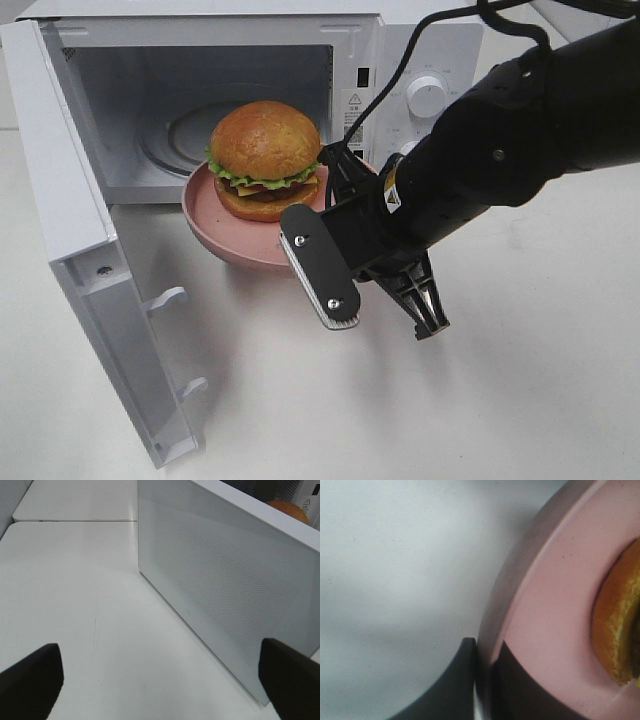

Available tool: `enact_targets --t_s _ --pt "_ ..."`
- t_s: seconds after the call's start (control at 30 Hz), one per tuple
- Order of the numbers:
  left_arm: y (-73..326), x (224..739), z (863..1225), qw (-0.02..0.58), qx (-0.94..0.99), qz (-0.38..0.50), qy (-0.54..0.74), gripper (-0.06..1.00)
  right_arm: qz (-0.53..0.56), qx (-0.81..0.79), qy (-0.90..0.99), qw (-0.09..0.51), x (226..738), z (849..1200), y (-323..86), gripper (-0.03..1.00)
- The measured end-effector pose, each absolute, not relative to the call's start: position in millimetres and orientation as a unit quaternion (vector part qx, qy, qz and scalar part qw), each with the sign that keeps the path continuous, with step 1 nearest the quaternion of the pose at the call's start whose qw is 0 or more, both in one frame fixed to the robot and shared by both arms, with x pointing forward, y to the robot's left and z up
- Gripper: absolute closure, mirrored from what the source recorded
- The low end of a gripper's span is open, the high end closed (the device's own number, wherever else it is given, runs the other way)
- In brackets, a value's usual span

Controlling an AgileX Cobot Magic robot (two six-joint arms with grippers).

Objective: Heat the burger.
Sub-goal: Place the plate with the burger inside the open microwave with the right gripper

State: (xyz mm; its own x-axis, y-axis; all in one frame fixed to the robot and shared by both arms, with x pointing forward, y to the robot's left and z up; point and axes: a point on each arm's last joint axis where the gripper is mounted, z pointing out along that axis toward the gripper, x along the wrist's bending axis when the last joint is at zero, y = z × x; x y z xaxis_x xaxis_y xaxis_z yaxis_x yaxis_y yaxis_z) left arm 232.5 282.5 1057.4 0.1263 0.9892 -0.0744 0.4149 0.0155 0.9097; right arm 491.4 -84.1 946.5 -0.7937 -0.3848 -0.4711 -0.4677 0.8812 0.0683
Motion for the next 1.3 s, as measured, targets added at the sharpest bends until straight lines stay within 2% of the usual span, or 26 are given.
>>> enact_targets --t_s 0.6,1.3 --pt "282.5 232.5 1057.4 0.428 0.616 0.335 0.570 -0.03 0.069 -0.206 0.951 0.222 526.7 943.3 -57.6 0.93" --pt "282.5 232.5 1057.4 0.428 0.616 0.335 0.570 -0.03 0.073 -0.169 0.953 0.242 567.8 940.8 -21.8 0.93"
